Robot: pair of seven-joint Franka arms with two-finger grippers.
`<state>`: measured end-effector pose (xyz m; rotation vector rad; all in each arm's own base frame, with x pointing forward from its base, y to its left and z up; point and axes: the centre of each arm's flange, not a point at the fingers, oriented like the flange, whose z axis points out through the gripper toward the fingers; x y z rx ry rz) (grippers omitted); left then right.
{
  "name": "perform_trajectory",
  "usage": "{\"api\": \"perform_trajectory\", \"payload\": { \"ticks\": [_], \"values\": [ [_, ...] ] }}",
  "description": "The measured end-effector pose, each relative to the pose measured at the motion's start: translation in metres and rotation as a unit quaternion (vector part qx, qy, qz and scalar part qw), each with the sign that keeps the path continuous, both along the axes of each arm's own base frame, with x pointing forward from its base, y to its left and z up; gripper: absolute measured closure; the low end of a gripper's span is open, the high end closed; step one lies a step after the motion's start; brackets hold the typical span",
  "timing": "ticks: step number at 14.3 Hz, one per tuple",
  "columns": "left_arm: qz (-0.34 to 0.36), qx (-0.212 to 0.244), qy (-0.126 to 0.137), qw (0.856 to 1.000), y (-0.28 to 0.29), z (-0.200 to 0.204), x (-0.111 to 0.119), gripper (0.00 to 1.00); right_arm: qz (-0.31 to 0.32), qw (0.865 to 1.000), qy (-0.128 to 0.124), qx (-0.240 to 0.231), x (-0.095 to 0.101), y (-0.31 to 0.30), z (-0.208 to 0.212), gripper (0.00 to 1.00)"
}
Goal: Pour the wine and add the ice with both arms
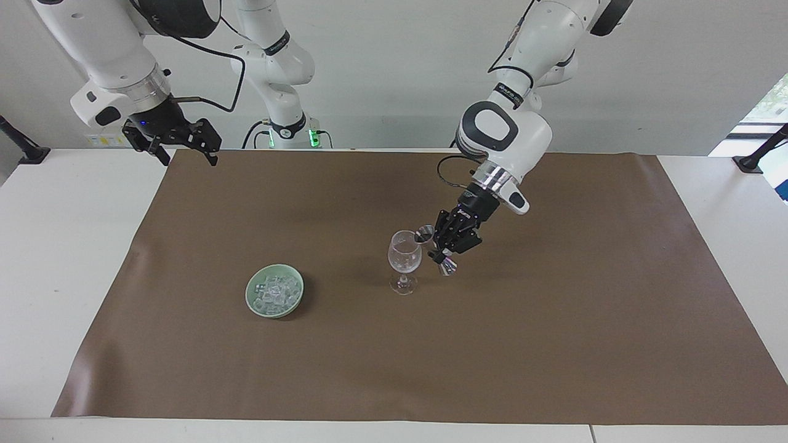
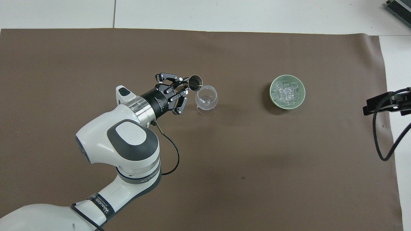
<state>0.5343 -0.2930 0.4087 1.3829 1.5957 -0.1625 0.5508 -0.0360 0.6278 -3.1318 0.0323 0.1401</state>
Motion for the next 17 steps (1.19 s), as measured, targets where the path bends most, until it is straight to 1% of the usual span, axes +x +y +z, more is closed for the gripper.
{"api": "perform_trajectory", "payload": {
  "ticks": [10, 14, 17],
  "values": [
    [-0.001, 0.051, -0.039, 0.998, -0.012, 0.006, 0.001, 0.79, 0.000, 1.000, 0.000, 0.000, 0.000, 0.000, 0.000, 0.00],
    [-0.004, 0.062, -0.049, 0.997, -0.011, 0.006, 0.004, 0.79, 0.000, 1.000, 0.000, 0.000, 0.000, 0.000, 0.000, 0.00],
    [-0.007, 0.076, -0.062, 0.995, -0.013, 0.009, 0.004, 0.79, 0.000, 1.000, 0.000, 0.000, 0.000, 0.000, 0.000, 0.00]
  ]
}}
